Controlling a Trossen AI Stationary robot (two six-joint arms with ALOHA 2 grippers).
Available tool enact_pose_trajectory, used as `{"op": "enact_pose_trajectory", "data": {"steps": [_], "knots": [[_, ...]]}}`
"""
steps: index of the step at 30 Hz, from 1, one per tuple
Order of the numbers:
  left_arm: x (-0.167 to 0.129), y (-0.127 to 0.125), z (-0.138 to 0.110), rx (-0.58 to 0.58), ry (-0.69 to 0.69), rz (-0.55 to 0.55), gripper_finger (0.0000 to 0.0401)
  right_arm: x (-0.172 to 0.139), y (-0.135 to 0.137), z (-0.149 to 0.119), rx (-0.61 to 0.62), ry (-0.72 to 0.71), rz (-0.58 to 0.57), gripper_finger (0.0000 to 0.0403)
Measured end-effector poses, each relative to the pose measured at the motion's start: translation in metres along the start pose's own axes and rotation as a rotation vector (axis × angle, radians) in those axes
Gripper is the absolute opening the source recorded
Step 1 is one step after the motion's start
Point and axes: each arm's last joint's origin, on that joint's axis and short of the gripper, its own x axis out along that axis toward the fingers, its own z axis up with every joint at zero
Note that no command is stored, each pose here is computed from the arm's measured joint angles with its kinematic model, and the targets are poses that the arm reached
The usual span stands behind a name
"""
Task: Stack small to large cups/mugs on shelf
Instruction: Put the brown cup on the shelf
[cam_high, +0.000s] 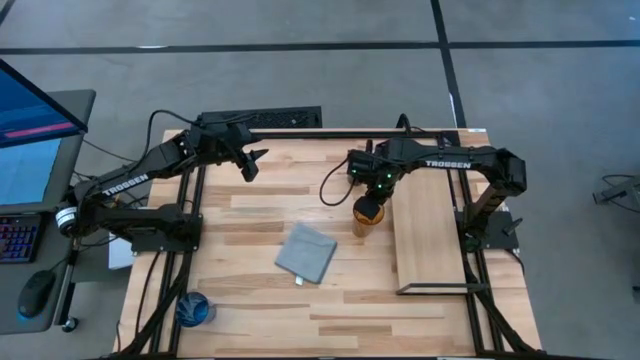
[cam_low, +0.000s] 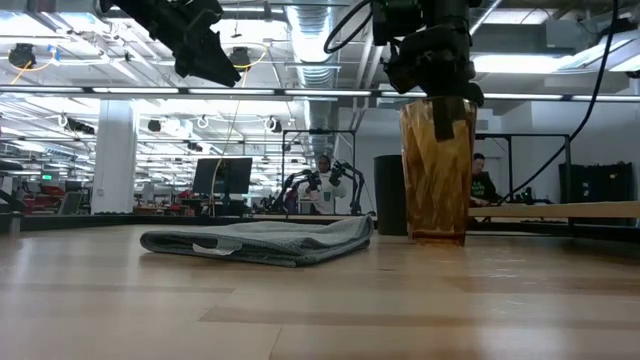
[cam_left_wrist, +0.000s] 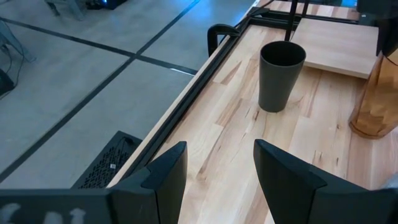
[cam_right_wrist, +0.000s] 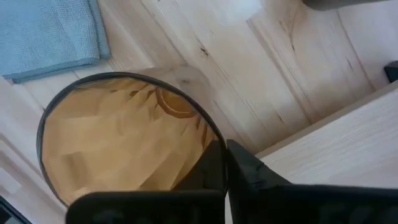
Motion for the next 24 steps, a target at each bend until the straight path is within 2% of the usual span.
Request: {"op": "enact_pose_trajectory", "data": {"steps": [6,14,18,24], "knots": [[0.0,0.0,0.0,-0.003,-0.003,0.001,0.0178,-0.006,-0.002,-0.008,0.012,0.083,-0.037,0.001],[0.0,0.0,0.002,-0.009,-0.026,0.004,0.0178,-0.039,-0.009,-0.013,0.031,0.122,-0.11,0.0009],[0.0,0.0,0.003,-0.012,-0.028,0.004,0.0178,-0.063,-0.015,-0.014,0.029,0.023,-0.1,0.0009],[0.0,0.001,0.003,-0.029,-0.026,0.025,0.0178,-0.107,-0.034,-0.041,0.11,-0.131,-0.062,0.0009]]}}
